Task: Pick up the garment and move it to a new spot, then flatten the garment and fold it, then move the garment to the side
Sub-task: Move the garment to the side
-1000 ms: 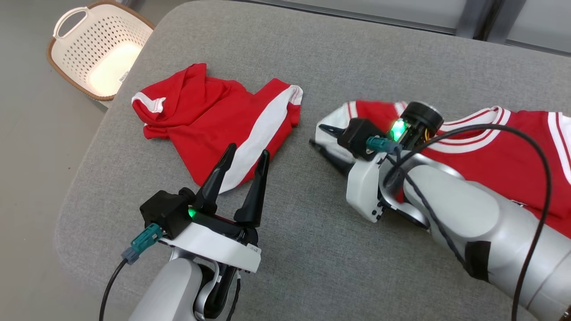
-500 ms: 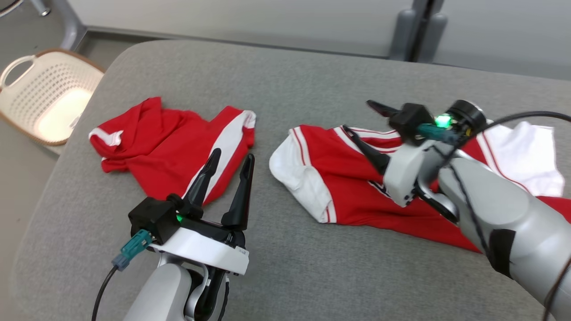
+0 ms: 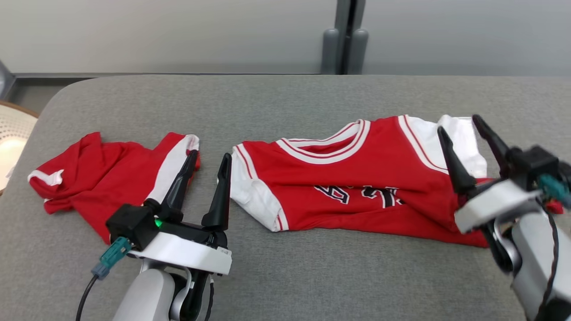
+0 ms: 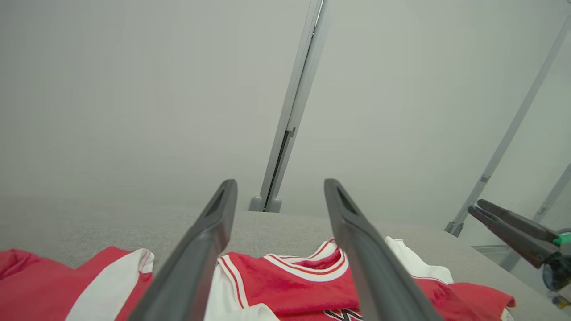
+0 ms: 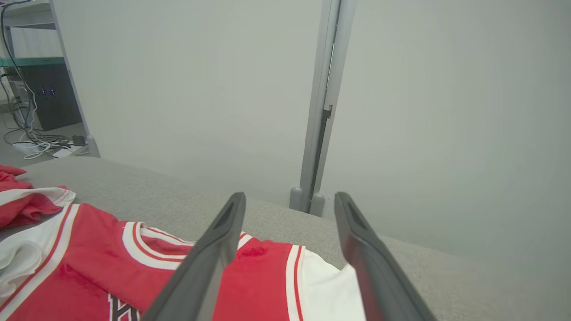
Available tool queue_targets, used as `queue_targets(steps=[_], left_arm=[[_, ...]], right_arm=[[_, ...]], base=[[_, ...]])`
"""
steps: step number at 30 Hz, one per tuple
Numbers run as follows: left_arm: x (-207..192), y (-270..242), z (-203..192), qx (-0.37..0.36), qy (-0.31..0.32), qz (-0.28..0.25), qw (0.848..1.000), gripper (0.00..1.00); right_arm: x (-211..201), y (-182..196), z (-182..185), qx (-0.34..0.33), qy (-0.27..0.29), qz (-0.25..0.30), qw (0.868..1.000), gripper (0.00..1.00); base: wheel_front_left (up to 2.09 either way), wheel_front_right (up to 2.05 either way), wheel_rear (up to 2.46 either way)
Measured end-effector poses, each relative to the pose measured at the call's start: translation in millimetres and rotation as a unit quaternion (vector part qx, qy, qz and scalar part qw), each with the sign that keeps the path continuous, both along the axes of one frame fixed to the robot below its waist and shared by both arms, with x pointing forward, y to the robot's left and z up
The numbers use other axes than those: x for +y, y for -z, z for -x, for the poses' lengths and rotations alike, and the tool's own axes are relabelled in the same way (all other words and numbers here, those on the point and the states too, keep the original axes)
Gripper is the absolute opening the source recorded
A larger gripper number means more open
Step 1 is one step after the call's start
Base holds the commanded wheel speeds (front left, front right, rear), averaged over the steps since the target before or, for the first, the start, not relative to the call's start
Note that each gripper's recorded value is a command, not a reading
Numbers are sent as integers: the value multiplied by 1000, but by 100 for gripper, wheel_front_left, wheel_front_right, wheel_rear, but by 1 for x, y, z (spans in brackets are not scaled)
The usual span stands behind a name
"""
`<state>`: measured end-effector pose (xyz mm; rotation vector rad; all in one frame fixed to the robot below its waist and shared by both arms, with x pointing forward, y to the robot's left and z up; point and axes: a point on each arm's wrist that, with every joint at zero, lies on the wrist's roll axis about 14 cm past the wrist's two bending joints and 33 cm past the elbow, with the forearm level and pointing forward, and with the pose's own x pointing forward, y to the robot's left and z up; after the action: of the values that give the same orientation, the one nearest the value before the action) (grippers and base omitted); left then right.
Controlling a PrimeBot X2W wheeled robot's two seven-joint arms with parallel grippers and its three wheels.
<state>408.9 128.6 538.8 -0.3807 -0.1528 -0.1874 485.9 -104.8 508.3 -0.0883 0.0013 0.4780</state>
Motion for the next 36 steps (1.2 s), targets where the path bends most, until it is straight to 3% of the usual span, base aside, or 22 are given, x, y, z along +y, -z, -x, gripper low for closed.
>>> queue_targets(steps=[6, 11, 23, 36], left_arm=[[-14, 7, -4, 7, 21, -1, 1000, 100], [-18, 14, -8, 16, 28, -5, 999, 100], [-18, 44, -25, 51, 34, -11, 998, 100], [15, 69, -29, 86, -8, -16, 996, 100]], right_arm=[[-29, 15, 36, 0, 75, -41, 996, 100], [-31, 23, 40, 2, 89, -40, 995, 100], [-70, 65, -19, 103, 160, -28, 981, 100], [-71, 151, -52, 276, 187, 8, 943, 100]], base=[[0, 0, 0], [0, 0, 0], [0, 0, 0], [0, 0, 0]])
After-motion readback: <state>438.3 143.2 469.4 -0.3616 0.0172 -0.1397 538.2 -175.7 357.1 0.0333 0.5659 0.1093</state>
